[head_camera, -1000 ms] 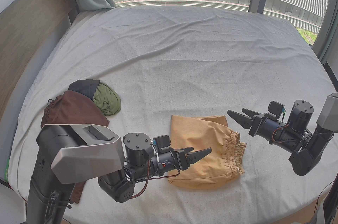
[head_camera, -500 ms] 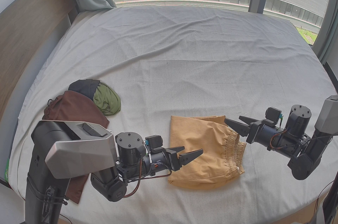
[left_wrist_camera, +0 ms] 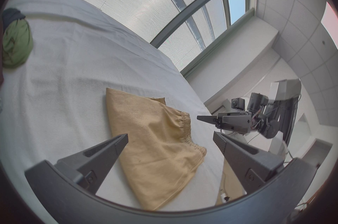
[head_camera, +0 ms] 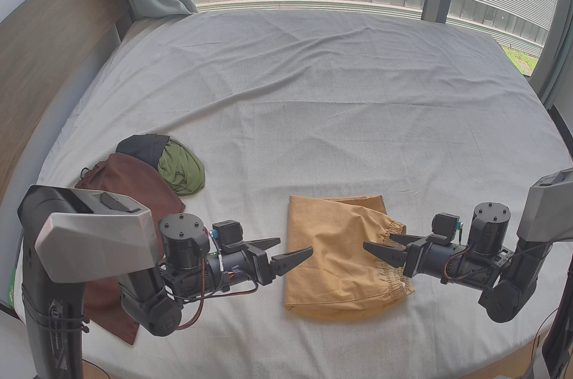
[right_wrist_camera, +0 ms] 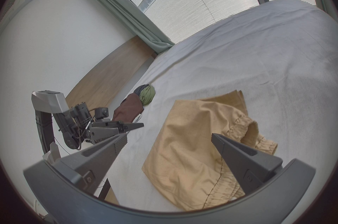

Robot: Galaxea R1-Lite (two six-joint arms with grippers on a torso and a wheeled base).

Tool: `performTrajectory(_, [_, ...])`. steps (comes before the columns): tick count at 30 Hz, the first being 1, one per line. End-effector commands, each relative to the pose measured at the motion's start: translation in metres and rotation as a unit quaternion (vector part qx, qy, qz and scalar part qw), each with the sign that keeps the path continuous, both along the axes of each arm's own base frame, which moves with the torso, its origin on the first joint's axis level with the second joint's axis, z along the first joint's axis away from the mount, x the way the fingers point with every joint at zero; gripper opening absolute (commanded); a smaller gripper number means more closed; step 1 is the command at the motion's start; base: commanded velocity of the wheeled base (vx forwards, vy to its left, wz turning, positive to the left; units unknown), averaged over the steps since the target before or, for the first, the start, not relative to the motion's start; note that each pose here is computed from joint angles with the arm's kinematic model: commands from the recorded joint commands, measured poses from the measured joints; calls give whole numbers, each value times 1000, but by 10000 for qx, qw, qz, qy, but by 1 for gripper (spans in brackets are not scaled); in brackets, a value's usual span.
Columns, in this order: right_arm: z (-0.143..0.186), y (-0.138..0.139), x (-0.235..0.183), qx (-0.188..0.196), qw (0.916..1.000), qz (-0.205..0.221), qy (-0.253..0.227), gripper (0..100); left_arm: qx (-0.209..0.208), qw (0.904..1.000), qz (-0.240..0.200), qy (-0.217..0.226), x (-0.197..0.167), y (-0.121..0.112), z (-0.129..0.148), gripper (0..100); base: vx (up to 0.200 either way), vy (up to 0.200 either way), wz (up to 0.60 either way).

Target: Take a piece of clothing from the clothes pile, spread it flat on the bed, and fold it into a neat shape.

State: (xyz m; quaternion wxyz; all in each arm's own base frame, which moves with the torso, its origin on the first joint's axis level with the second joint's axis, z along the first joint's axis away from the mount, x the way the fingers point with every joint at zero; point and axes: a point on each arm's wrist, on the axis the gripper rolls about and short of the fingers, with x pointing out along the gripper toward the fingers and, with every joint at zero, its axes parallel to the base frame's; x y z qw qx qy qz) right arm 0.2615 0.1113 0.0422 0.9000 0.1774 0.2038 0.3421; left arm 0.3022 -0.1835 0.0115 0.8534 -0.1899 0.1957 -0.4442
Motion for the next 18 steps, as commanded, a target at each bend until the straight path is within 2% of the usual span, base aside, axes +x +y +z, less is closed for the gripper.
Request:
performTrajectory(1, [-8, 5, -7, -85, 9997, 128, 183, 100, 277, 9993, 215, -126, -4, 24, 2, 100, 0, 0, 0])
performTrajectory(5, [-13, 6, -9, -131, 9994, 161, 276, 100, 524, 9973, 372, -352, -1, 41, 2, 100, 0, 0, 0])
performTrajectory(9, [-20, 5, -10, -196, 9989, 166, 401, 100, 600, 9967, 390, -371, -4, 44, 1, 100, 0, 0, 0])
performTrajectory(13, [-26, 5, -10, -242, 9982, 173, 522, 100, 574, 9957, 498, -522, -5, 50, 13, 100, 0, 0, 0])
performTrajectory(18, [-29, 3, -16, -304, 9974, 195, 628, 100, 821, 9898, 799, -843, 1, 77, 18, 100, 0, 0, 0])
